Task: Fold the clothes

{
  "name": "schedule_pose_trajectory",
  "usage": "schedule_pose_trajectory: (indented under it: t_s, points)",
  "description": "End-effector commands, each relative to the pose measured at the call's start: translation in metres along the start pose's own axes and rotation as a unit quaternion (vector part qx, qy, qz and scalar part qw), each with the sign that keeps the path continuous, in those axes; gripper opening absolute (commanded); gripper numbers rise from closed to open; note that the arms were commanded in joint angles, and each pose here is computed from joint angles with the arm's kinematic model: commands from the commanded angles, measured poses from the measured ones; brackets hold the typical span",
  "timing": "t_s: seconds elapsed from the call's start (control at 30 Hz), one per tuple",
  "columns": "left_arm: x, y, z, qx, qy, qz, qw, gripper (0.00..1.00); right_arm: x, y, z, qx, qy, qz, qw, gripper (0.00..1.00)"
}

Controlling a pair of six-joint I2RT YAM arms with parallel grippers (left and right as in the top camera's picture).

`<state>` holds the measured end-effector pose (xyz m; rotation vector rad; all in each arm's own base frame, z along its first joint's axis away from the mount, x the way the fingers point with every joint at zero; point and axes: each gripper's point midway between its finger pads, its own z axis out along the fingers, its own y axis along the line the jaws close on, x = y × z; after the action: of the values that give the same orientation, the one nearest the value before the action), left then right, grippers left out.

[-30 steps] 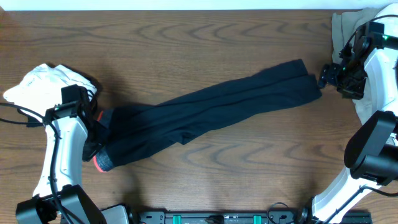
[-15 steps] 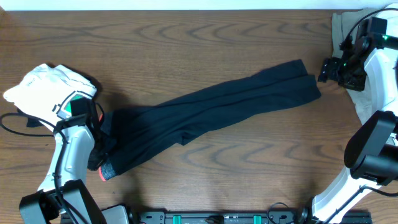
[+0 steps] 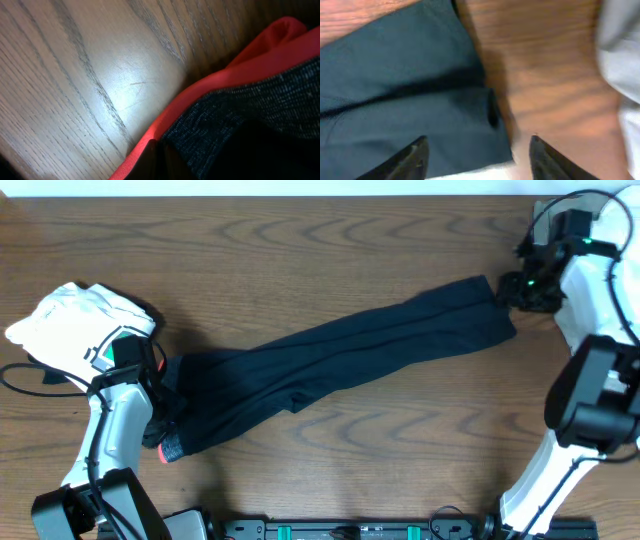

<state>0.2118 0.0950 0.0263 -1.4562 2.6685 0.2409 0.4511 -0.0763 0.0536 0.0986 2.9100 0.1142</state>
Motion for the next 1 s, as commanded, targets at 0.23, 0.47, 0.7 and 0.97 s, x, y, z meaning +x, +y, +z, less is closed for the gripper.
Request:
schedule_pose_trajectory:
  t_s: [0.23, 0.47, 0.7, 0.97]
  points:
    - [0.002, 0.001, 0.002, -0.002, 0.004, -0.01, 1.0, 0.06, 0.002, 0.01, 0.029, -0.013, 0.013, -0.016, 1.0, 0.44]
    - [0.001, 0.0, 0.002, -0.001, 0.003, -0.01, 1.0, 0.06, 0.004, 0.012, 0.03, -0.017, 0.017, -0.017, 1.0, 0.01]
    - [0.0, 0.0, 0.002, 0.0, 0.002, -0.01, 1.0, 0.06, -0.015, 0.021, 0.022, -0.052, -0.016, 0.021, 0.998, 0.01]
    - [0.0, 0.0, 0.002, 0.0, 0.002, -0.01, 1.0, 0.06, -0.081, 0.027, -0.006, -0.147, -0.134, 0.114, 0.973, 0.01]
